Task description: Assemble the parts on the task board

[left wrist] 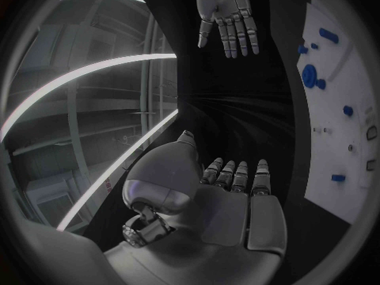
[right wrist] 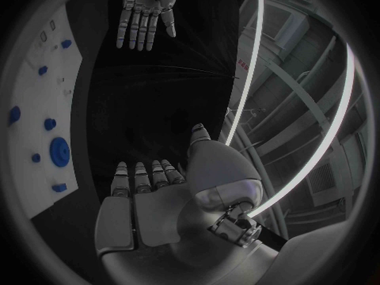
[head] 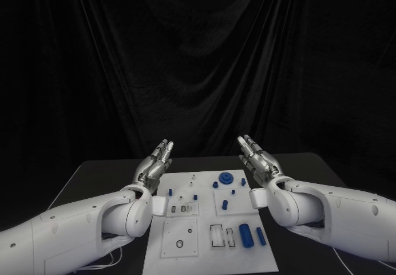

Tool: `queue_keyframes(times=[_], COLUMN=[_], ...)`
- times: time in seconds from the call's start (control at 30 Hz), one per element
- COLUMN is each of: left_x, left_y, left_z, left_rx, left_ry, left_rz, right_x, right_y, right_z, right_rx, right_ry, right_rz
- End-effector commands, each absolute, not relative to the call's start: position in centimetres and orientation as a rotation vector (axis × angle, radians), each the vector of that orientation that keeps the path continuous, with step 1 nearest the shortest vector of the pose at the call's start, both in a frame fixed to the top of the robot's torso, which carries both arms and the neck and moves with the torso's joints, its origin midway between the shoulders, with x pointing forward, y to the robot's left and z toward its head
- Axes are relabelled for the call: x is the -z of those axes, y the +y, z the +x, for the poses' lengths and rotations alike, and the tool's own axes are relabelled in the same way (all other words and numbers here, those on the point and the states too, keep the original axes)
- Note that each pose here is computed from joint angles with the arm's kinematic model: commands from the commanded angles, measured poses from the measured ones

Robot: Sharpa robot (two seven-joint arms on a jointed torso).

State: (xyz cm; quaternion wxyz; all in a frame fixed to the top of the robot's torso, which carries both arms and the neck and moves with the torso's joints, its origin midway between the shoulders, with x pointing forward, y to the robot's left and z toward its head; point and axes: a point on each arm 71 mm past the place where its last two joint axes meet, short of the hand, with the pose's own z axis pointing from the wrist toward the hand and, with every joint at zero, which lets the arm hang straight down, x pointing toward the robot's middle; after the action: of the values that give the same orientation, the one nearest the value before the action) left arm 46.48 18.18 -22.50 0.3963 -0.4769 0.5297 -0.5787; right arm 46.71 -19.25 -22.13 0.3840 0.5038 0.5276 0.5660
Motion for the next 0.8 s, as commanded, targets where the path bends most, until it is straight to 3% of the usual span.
queue_keyframes(times=[0.03,0.33,0.6,0.63,0.8], left_x=[21.5,20.6,20.4,19.6,19.6], left_y=[17.1,16.6,16.6,18.9,19.0], left_z=[46.4,46.3,46.3,46.9,46.9], left_rx=[1.768,2.025,2.098,2.08,2.078], left_ry=[1.318,1.299,1.286,1.258,1.252], left_rz=[-1.227,-1.239,-1.243,-0.842,-0.834], right_x=[21.7,20.9,20.7,20.7,20.5], right_y=[-18.6,-18.8,-18.9,-21.0,-21.8], right_z=[46.7,46.8,46.8,46.5,46.1], right_rx=[-1.696,-1.896,-1.939,-2.052,-2.051], right_ry=[1.375,1.379,1.374,1.505,1.499], right_rz=[1.418,1.5,1.515,1.222,1.219])
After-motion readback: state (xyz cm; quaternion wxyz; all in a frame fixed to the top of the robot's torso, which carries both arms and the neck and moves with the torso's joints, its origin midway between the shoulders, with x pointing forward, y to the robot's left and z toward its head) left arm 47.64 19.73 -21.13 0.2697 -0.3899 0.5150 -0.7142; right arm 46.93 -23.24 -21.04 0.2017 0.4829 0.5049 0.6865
